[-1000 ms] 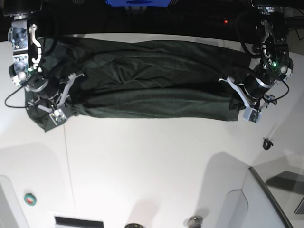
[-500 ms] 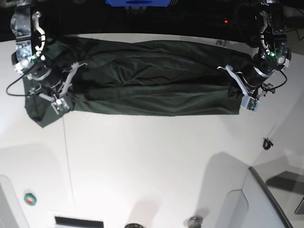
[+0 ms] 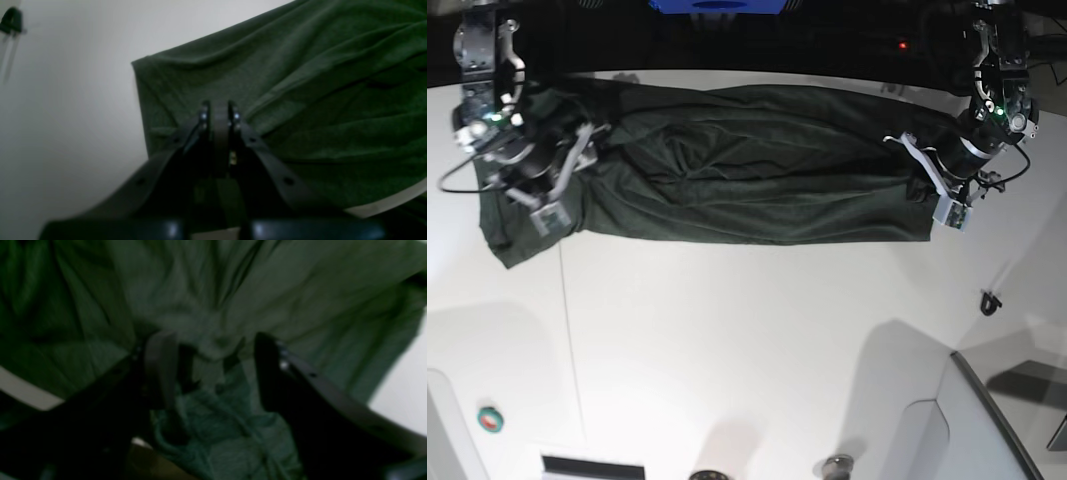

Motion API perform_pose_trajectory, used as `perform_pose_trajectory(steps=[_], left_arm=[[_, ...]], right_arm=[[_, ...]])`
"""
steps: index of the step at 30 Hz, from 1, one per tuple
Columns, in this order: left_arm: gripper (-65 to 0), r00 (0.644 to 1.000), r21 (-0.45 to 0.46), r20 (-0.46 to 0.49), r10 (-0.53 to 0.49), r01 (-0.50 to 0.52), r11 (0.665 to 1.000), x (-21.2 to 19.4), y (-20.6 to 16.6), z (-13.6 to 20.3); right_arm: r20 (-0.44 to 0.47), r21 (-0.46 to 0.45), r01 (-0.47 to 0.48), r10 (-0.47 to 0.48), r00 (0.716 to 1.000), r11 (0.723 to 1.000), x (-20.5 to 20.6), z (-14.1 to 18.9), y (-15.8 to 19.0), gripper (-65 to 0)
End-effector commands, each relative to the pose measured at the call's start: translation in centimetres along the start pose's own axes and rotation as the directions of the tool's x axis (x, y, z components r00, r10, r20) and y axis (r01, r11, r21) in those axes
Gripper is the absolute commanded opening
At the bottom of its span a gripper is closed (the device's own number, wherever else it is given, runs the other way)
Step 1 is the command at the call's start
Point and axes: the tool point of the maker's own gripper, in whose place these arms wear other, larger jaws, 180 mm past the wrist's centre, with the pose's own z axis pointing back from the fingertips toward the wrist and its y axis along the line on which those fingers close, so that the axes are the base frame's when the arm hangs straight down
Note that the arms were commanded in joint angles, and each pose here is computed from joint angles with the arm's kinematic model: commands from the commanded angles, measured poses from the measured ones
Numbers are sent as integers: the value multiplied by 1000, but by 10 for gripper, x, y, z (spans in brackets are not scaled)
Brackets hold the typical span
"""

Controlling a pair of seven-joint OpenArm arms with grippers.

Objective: Layout the t-shirt on the table in an organized manner, then fold the t-shirt properly
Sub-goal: 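Fold the held edge over toward the collar with both grippers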

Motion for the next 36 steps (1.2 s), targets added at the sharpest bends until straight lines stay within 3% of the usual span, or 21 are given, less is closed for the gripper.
perform_pose_trajectory(steps=[1, 4, 6, 9, 15, 28, 30, 33, 36], left_arm=[[-650, 999, 8, 39, -8, 8, 1000, 11, 5, 3], [-650, 999, 8, 39, -8, 8, 1000, 11, 5, 3], [-650, 999, 5, 42, -3, 3, 1000, 12, 3, 3], [-650, 999, 2, 46, 4, -4, 1000, 12, 1, 2], [-650, 999, 2, 45, 2, -2, 1000, 12, 1, 2], [-650, 999, 3, 45, 1, -2, 1000, 13, 1, 2], [-650, 999, 3, 43, 1, -2, 1000, 12, 1, 2], [-650, 999, 4, 42, 1, -1, 1000, 12, 2, 2], [-650, 999, 4, 43, 1, -1, 1000, 13, 2, 2]], right_arm=[[59, -67, 51, -47, 997, 996, 18, 6, -26, -267], [119, -159, 264, -247, 962, 951, 24, 5, -80, -266], [138, -154, 367, -347, 928, 918, 25, -6, -103, -266], [127, -8, 391, -387, 913, 920, 34, -31, -94, -267], [74, 29, 497, -498, 864, 867, 21, -54, -108, -267], [43, 37, 505, -506, 861, 862, 12, -58, -107, -272], [43, 38, 504, -505, 862, 863, 13, -58, -107, -321], [42, 39, 504, -506, 862, 863, 12, -59, -106, -453], [10, 49, 481, -482, 876, 875, 12, -61, -98, -512]])
